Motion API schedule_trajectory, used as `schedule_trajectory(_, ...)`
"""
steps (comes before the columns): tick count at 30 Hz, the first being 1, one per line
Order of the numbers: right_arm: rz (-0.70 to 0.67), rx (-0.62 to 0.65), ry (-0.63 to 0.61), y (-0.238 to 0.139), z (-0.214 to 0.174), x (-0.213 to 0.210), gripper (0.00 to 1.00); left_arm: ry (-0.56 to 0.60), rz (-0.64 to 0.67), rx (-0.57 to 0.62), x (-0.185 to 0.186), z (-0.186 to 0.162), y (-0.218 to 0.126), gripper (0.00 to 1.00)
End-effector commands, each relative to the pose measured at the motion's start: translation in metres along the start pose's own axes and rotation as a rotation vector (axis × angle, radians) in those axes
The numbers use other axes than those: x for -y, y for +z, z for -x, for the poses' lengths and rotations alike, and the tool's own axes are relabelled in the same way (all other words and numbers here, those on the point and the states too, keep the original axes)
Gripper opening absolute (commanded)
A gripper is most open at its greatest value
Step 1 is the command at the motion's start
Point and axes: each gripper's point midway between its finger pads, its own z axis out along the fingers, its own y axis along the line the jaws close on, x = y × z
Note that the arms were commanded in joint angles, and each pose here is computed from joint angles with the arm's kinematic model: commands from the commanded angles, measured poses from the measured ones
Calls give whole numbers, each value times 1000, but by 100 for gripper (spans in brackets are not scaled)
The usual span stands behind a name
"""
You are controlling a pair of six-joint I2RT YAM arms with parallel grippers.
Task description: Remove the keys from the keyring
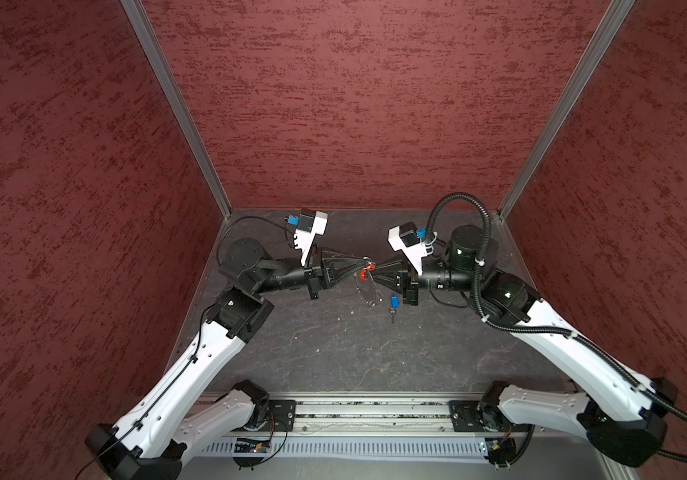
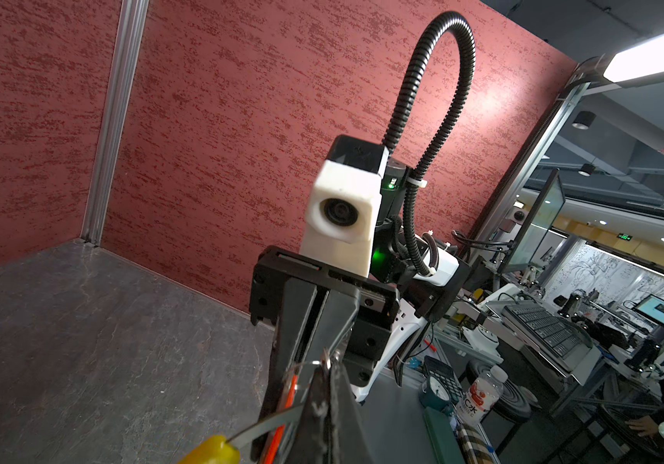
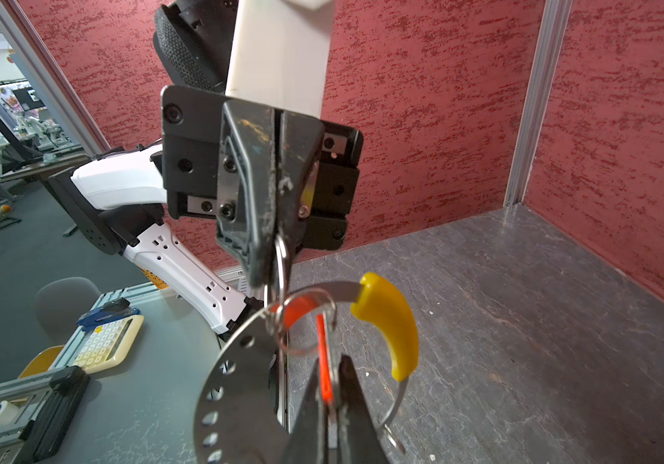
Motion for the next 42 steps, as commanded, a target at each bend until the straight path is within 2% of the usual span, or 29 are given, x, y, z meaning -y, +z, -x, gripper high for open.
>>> schedule_trajectory(1, 3, 9, 14, 3, -6, -1, 0, 74, -9, 77, 11, 15, -4, 0)
schedule_trajectory(5, 13, 11, 35, 5, -14, -3, 0, 117, 0, 119, 8, 20, -4, 0)
schedule_trajectory(13, -26, 42, 28, -2, -12, -4, 1, 208, -16, 110, 9, 10, -2, 0)
schedule_trajectory(15, -63, 60, 14, -9, -6, -3, 13, 219, -15, 108, 11, 9, -3, 0)
schedule_trajectory(17, -83, 73, 0, -17, 1, -6, 31, 226, -18, 104, 13, 8, -4, 0)
schedule_trajectory(19, -93, 101, -17, -25, 12, -10, 41, 226, -24, 96, 15, 6, -5, 0)
schedule_trajectory(24, -112, 272, -52, -47, 56, -22, 50, 236, -33, 97, 20, 6, -6, 0)
schedule_trajectory(30, -60, 429, -34, -49, 89, -27, 52, 246, -43, 116, 25, 9, -6, 0)
schedule_trajectory(35, 19, 405, -1, -35, 84, -30, 50, 243, -37, 121, 25, 8, -7, 0)
schedule_trajectory(42, 117, 349, 33, -23, 72, -38, 37, 237, -19, 128, 21, 8, -7, 0)
